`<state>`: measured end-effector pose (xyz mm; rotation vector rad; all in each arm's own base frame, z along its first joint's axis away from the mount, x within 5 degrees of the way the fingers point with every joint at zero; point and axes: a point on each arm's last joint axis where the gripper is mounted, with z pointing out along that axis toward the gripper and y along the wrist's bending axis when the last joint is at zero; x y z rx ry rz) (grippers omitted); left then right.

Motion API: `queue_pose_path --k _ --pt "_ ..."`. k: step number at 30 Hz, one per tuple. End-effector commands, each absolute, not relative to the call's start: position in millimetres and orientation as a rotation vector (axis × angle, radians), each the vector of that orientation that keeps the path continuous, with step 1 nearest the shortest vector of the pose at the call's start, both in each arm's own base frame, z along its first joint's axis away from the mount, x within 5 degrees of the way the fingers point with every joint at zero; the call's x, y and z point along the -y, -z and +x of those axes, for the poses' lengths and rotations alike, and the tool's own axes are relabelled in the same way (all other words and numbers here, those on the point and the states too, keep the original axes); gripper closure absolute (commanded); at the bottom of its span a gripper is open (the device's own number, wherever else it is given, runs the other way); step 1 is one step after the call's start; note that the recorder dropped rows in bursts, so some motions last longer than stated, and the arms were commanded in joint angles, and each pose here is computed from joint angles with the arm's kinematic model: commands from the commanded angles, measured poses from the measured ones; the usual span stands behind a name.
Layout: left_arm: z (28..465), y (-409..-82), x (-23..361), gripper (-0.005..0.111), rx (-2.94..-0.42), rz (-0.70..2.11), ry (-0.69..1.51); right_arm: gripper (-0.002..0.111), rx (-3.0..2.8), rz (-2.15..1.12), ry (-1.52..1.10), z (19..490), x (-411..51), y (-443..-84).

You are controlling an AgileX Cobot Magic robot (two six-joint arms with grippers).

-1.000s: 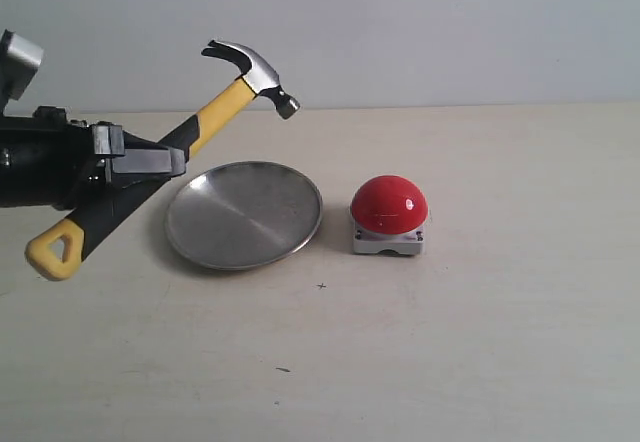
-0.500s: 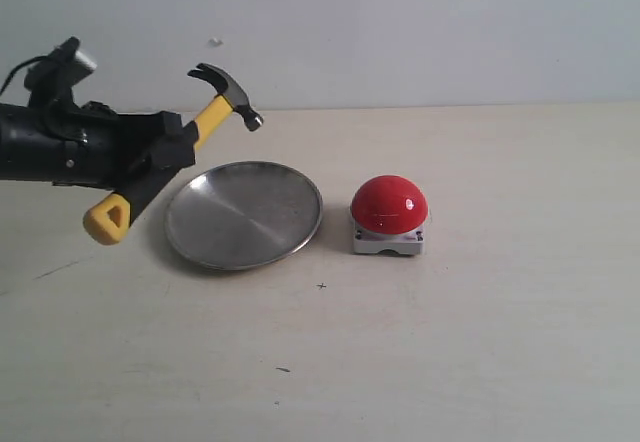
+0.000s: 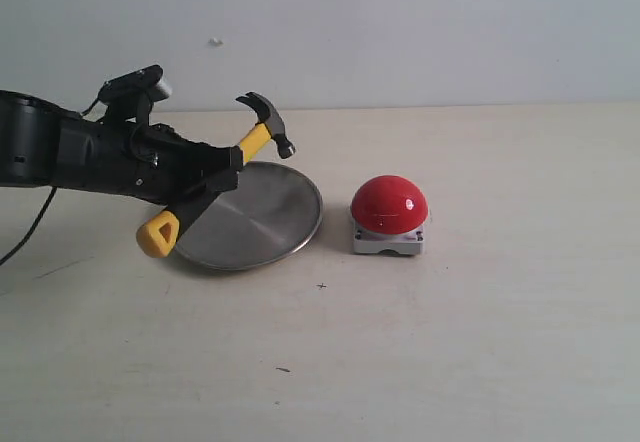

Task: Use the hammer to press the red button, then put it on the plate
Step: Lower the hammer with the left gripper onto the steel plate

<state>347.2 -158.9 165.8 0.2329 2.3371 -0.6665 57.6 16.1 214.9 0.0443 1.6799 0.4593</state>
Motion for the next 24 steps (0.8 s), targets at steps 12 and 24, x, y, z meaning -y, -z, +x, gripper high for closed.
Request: queue_pose_path --k 12,24 --pt "319.0 -172.7 196.0 0.107 -2.263 0.542 0.687 0.108 -1.68 0.041 -0.457 57.5 -16.1 -213.5" --pt "322.1 -193.0 157.2 0.107 -2.281 0.298 0.343 0.108 -1.68 0.041 -0.457 57.5 -16.1 -213.5"
